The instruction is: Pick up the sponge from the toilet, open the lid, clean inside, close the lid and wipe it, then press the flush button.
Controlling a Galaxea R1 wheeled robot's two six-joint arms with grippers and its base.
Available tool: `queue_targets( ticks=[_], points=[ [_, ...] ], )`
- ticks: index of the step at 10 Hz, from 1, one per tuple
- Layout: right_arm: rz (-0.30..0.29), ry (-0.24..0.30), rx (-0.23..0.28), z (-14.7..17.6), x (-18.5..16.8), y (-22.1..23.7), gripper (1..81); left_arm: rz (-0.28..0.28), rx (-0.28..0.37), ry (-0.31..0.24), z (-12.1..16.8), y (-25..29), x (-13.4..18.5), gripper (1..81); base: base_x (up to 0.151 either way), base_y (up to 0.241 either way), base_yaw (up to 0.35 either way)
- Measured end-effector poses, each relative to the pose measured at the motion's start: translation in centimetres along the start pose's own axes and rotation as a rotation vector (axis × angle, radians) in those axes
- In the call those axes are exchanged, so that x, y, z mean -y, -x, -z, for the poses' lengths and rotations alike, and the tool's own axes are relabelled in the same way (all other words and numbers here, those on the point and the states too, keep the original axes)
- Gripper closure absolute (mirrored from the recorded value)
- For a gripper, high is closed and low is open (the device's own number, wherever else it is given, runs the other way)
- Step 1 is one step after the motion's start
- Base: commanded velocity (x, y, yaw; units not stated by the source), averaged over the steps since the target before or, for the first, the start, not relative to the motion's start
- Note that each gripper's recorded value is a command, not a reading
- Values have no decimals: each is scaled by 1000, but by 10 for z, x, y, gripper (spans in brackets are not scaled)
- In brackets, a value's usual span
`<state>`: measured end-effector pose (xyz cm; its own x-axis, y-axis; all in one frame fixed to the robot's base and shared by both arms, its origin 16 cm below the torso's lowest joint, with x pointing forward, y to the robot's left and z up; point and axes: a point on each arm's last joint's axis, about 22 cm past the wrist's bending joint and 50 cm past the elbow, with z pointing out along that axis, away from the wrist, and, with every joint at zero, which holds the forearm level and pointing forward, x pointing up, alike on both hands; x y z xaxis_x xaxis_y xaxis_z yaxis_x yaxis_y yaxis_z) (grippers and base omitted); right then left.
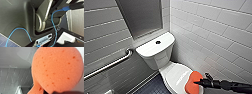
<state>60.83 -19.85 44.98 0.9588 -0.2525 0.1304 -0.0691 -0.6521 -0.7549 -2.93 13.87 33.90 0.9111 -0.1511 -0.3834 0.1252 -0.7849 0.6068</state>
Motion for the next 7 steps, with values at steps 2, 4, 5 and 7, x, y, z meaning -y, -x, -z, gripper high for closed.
queue_targets(
  ticks=[2, 4, 5, 7],
  points=[
    [1, 38, -16, -3, -8, -31, 811, 1, 1, -2, 0, 1, 1, 10, 0, 0, 0],
    [2, 44, -36, -17, -1, -56, 811, 1, 1, -1, -1, 1, 0, 10, 0, 0, 0],
    [5, 42, -37, -28, 5, -62, 811, 3, 2, -4, -2, 2, 1, 10, 0, 0, 0],
    [-10, 47, -28, -55, 4, -69, 811, 18, 22, -9, -5, 9, 4, 10, 0, 0, 0]
  ],
)
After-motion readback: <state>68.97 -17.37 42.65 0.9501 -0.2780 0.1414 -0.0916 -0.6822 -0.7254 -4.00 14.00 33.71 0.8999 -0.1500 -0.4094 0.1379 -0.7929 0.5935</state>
